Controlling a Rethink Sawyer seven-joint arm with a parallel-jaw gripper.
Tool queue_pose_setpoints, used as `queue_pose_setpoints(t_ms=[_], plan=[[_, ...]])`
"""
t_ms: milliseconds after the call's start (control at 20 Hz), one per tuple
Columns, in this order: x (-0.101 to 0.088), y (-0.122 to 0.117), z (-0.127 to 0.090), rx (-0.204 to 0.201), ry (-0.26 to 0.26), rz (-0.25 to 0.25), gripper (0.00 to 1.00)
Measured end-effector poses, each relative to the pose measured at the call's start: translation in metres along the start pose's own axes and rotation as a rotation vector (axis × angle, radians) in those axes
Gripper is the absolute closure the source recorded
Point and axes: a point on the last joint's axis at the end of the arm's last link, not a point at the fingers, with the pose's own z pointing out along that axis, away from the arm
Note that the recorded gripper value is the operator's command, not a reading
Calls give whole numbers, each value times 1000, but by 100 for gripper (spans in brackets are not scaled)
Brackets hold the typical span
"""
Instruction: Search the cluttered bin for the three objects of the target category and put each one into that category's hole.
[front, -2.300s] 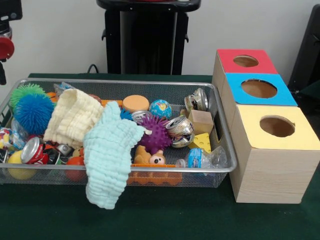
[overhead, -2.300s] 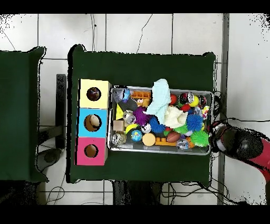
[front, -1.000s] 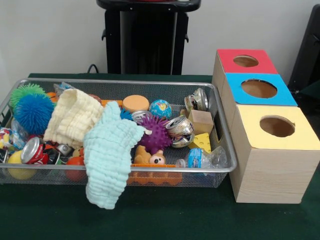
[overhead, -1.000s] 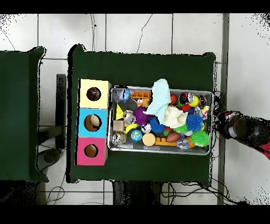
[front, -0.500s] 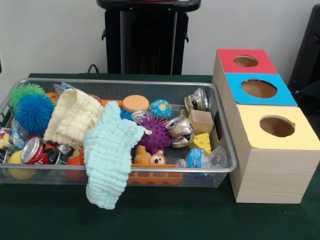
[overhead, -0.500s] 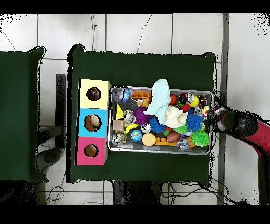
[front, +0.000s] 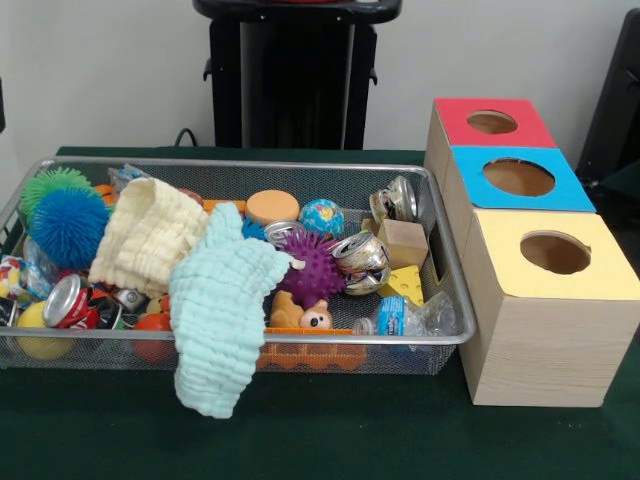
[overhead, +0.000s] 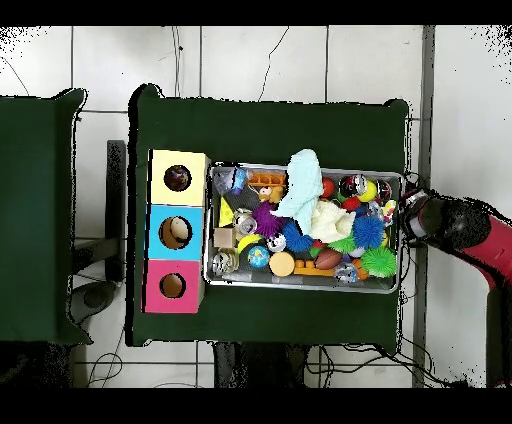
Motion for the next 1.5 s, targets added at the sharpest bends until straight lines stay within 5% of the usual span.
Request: queue_pose_setpoints(t_ms=[500, 1200, 1500], plan=[[2, 22, -6, -27, 7, 19, 100], [-3, 17, -21, 6, 55, 47, 100], [15, 48, -50, 22, 32, 20, 100]])
